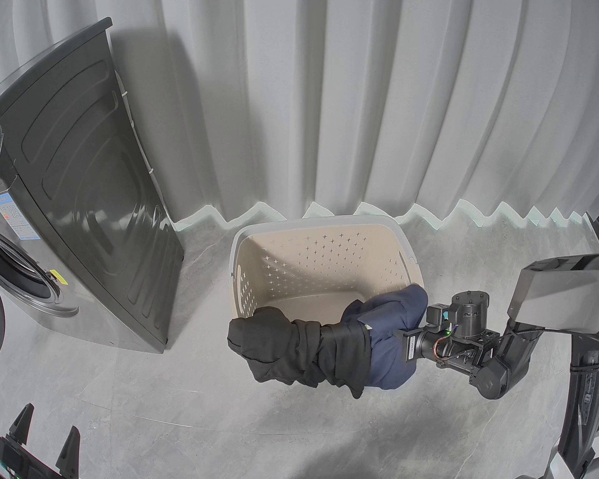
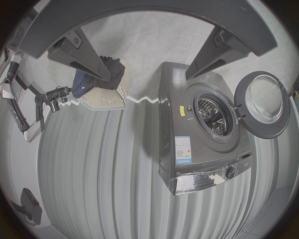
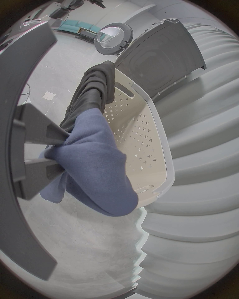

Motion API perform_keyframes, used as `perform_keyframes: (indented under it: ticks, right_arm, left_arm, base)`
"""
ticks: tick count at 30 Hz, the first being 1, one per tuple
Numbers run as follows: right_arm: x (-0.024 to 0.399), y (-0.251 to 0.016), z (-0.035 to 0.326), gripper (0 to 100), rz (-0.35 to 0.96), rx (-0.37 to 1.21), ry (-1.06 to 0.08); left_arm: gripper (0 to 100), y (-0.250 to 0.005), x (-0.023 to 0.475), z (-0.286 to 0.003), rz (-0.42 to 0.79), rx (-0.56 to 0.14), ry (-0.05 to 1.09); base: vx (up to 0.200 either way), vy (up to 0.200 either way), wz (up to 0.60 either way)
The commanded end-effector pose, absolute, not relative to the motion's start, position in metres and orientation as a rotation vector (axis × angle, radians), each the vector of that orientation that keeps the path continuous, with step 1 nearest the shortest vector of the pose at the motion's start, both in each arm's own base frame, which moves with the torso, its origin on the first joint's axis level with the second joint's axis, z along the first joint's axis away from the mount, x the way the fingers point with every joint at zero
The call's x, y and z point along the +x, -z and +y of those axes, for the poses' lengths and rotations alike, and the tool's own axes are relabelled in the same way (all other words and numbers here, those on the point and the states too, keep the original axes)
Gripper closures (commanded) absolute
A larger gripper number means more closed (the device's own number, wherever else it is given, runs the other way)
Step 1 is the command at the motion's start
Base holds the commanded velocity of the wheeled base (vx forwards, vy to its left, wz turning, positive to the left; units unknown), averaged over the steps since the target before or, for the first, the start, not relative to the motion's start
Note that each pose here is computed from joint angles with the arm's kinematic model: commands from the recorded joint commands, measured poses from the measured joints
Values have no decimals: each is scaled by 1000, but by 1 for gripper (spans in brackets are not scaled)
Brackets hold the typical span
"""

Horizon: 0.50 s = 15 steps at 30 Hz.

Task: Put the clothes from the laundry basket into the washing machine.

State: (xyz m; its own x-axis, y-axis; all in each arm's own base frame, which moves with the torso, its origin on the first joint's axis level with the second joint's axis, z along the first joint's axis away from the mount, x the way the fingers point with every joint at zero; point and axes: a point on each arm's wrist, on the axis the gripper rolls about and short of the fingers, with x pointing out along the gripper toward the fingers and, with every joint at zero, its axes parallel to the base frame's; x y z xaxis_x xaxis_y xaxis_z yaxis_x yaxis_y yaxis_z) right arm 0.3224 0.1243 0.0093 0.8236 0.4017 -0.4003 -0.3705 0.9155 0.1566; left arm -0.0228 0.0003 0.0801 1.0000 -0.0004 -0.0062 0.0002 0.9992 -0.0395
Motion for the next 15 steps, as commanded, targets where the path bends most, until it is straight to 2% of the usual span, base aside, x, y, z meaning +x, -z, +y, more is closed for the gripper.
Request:
perform_keyframes:
  ticks: [1,8,15]
  right_arm:
    - [302,-38,127,100,390,75,-445]
    - [269,-90,118,100,267,84,-465]
    - [242,-126,116,100,155,95,-483]
  left_arm:
    - [0,-76,-23,0,5,-40,-2]
    - [0,-76,-23,0,5,-40,0]
    - [0,-76,-23,0,5,-40,0]
  base:
    - [0,0,0]
    - [0,0,0]
    - [0,0,0]
